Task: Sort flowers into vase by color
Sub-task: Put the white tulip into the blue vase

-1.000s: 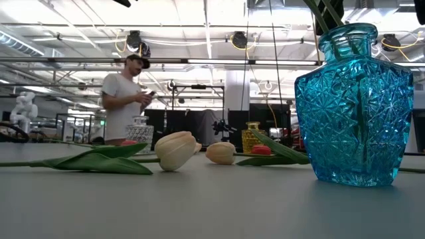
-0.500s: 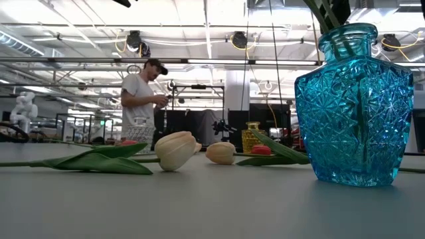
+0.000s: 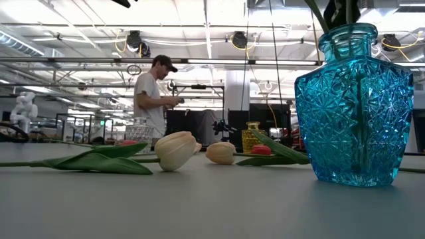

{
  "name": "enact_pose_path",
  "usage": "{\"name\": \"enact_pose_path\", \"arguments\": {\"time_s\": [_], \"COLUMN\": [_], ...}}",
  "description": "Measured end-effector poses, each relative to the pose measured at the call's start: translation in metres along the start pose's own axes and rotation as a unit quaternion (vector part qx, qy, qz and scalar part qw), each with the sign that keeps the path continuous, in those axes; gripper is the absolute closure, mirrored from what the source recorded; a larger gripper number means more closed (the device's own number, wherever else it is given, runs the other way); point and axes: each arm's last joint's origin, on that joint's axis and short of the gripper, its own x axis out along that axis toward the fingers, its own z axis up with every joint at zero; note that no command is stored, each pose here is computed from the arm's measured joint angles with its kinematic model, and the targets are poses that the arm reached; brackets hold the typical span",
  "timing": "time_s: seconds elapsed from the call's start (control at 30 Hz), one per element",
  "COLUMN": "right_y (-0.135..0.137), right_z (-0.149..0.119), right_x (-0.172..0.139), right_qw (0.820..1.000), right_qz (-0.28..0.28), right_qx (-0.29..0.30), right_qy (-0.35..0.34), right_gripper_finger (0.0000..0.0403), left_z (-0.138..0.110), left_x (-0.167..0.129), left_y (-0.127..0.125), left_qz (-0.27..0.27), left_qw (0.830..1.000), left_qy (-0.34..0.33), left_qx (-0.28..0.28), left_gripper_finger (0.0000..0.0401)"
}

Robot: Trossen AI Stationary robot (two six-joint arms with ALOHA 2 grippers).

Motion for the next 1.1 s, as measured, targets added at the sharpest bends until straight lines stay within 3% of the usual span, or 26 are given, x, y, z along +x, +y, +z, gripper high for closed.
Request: {"name": "enact_pose_path", "arguments": {"time_s": [0.33, 1.1], "right_y": [0.004, 0.012], "right_z": [0.003, 0.053], "right_x": [-0.004, -0.052], "right_qw": [1.0, 0.998], "right_qz": [0.005, 0.043], "right_qx": [0.013, 0.015], "right_qy": [0.0, 0.032], "right_gripper_finger": [0.0223, 0.022], "left_z": [0.0, 0.0], "left_x": [0.0, 0.0], "left_y": [0.0, 0.0], "left_qz": [0.0, -0.001], "left_qw": [1.0, 1.0], "left_qy": [0.002, 0.002], "left_qx": [0.001, 0.014], "left_gripper_finger": [0.0278, 0.0278]}}
